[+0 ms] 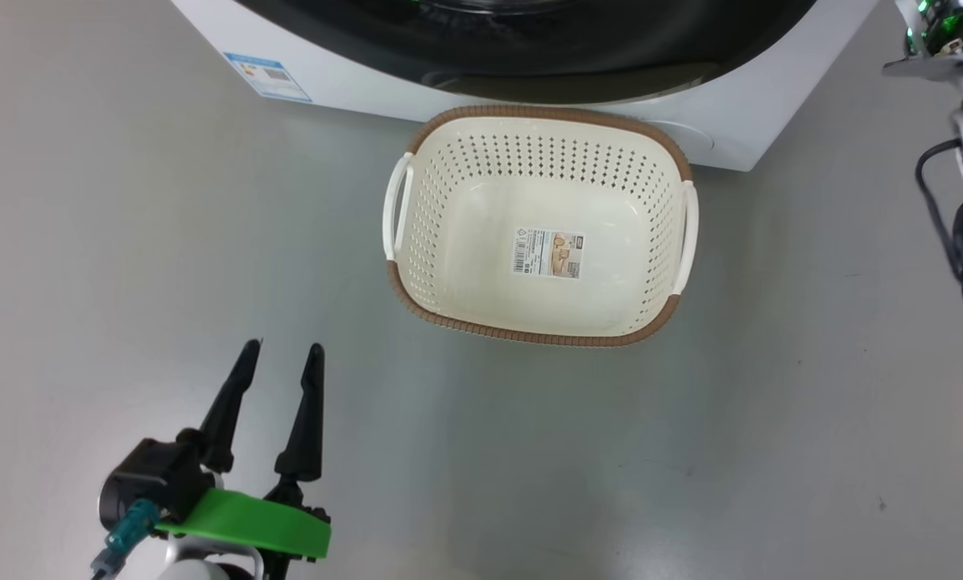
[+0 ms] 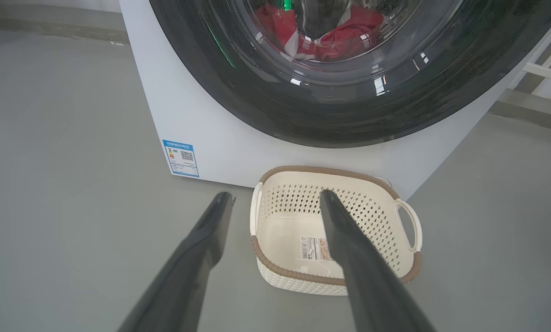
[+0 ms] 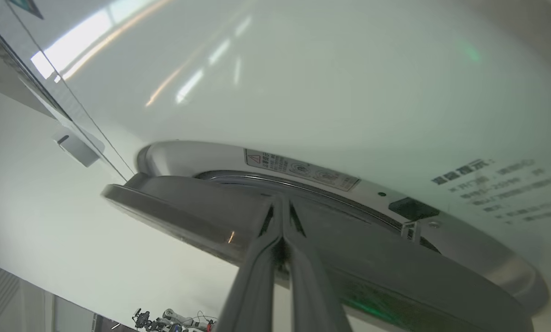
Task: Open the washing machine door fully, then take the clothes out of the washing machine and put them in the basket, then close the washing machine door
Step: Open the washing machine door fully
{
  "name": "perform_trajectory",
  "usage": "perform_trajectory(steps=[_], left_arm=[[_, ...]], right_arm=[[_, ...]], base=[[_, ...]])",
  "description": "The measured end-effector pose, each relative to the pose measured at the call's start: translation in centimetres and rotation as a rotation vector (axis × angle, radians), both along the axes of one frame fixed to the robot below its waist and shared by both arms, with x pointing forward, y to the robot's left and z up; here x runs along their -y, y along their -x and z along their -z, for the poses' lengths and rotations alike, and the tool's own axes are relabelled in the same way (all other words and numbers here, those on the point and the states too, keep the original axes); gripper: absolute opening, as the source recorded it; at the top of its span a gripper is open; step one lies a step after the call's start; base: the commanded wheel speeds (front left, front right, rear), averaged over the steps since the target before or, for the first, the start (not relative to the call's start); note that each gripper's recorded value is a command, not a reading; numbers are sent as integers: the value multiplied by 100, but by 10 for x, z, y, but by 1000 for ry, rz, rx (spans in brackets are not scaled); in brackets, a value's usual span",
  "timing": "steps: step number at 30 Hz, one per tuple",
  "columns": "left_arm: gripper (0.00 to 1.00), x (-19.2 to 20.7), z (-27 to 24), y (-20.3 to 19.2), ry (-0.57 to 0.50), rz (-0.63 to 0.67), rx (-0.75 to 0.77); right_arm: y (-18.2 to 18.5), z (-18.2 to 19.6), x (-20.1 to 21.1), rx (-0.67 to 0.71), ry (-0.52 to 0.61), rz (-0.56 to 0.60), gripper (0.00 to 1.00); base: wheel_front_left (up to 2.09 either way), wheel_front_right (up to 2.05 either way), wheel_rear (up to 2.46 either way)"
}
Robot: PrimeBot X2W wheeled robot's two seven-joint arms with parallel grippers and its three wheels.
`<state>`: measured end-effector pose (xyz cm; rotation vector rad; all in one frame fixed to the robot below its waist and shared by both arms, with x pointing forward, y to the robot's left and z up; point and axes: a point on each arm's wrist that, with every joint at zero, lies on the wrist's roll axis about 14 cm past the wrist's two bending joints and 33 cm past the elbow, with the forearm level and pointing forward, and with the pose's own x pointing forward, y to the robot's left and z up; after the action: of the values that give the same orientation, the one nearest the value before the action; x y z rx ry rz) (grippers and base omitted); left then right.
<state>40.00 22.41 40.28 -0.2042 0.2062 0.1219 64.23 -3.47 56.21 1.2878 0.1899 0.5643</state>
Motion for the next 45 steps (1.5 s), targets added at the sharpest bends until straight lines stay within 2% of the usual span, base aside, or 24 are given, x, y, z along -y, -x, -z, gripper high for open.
perform_trajectory(steps=[9,19,29,45], left_arm=[[100,2,3,1,8,2,-9],[100,3,-4,2,16,1,9],[100,6,-20,3,20,9,54],[100,15,-34,13,15,35,90]], right_arm=[[-7,3,-12,-47,39,-144,0],[0,4,-19,-103,88,-269,0],[30,-7,-39,-117,134,-419,0],[93,5,-61,-161,199,-587,0]], base=[[0,0,0],[0,0,0],[0,0,0],[0,0,0]])
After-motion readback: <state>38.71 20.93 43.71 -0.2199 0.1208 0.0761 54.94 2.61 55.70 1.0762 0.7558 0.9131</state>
